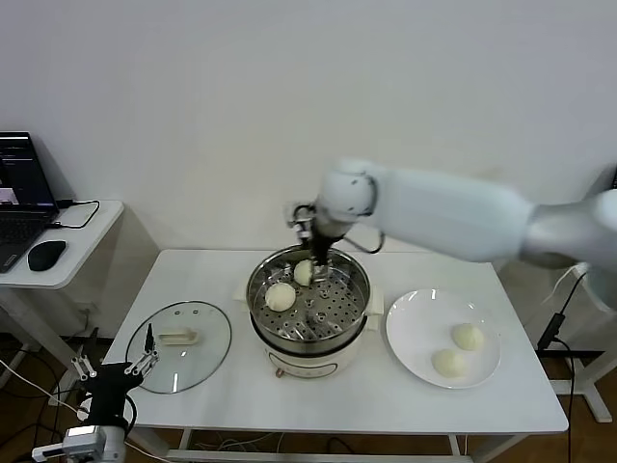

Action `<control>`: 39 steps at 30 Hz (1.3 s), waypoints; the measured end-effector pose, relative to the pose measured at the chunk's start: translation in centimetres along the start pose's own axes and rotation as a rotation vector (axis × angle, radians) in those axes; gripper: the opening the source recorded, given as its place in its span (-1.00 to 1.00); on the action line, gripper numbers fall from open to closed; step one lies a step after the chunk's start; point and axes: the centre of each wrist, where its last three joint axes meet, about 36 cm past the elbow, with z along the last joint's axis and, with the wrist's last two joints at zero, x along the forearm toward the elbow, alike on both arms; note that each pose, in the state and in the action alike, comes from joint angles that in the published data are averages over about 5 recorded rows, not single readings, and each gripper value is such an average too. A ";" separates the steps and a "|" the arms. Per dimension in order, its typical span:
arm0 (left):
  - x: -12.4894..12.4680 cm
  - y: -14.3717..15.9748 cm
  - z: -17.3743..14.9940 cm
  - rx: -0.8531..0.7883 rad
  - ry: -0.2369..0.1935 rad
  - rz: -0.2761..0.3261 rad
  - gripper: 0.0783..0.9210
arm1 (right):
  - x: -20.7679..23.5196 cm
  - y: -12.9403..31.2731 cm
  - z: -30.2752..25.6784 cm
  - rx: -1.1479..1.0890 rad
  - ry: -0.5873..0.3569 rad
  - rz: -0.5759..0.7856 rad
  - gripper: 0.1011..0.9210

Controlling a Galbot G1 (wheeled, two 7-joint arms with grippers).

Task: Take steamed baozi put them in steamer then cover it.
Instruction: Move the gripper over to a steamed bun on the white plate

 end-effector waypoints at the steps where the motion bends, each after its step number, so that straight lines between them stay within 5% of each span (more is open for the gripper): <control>1: 0.1 -0.1 0.0 0.000 0.001 0.002 0.77 | 0.5 0.5 1.2 0.006 0.008 -0.004 0.76; 17: 1.0 -0.8 0.4 -0.006 0.021 0.018 0.77 | -0.9 12.5 17.9 -0.027 0.112 -0.063 0.76; 39: 1.5 -0.7 1.2 -0.018 0.050 -0.002 0.77 | -10.6 21.1 24.3 -0.108 0.151 -0.148 0.76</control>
